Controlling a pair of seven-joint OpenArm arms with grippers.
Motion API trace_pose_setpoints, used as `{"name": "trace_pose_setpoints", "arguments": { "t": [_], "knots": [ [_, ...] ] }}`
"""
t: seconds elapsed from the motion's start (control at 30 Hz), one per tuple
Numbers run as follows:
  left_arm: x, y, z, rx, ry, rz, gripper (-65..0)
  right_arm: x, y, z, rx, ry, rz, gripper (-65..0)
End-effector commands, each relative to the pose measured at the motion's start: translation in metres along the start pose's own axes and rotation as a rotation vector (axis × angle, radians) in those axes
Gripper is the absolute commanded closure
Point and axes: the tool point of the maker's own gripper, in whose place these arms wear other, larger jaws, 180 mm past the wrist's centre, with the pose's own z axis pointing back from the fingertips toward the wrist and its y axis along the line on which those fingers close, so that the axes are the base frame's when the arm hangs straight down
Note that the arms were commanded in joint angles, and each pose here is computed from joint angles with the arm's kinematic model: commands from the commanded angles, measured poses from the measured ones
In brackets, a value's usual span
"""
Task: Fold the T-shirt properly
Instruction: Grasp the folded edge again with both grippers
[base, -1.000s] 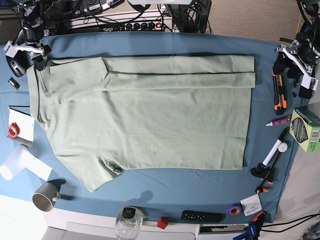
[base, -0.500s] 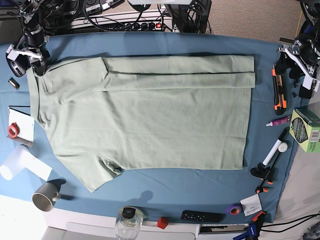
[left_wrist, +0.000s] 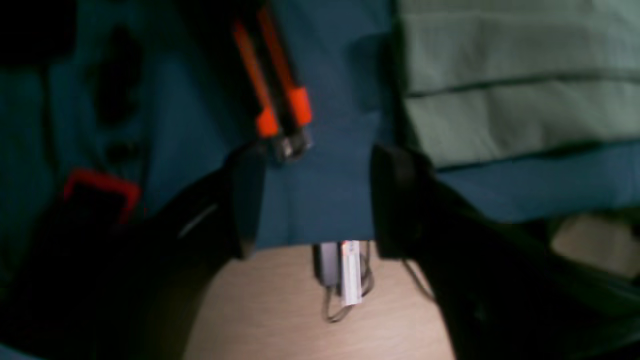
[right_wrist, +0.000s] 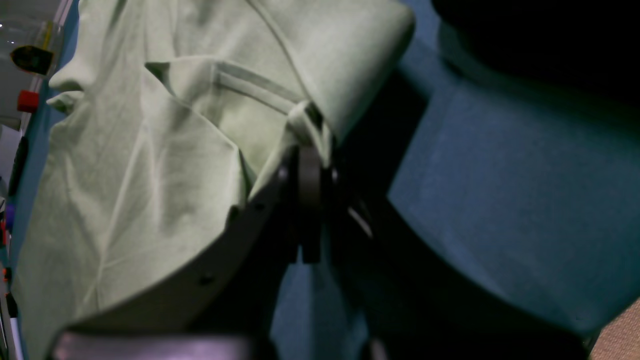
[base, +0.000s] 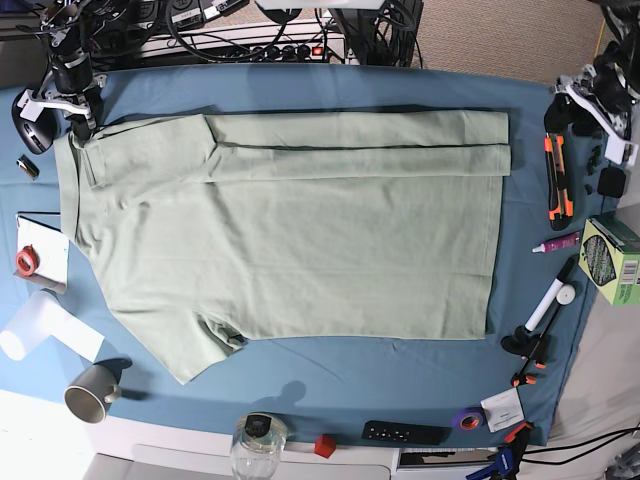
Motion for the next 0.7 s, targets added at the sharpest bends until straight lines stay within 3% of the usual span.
{"name": "trace_pose_setpoints", "arguments": {
  "t": [0.0,0.27,0.47,0.67],
  "knots": [
    [0.008,0.004,0.004,0.012,-0.030,0.009,-39.1,0.008,0.004,0.001,0.018,-0.013,0.024,0.0],
    [-0.005,-0.015,-0.010,-0.069,-0.040,0.102,-41.3,0.007,0.006,0.001,0.027,0.002,0.040,0.0],
    [-0.028,-0.055,-0.033,-0.169,0.029,0.097,-41.3,0.002,0.020,-0.009,0.061,0.046,0.098,0.0],
    [-0.020,-0.074,-0.046,-0.210,0.011,0.086,-41.3,-0.006,0.024,-0.013,0.062,0.080,0.134,0.0]
  ]
}}
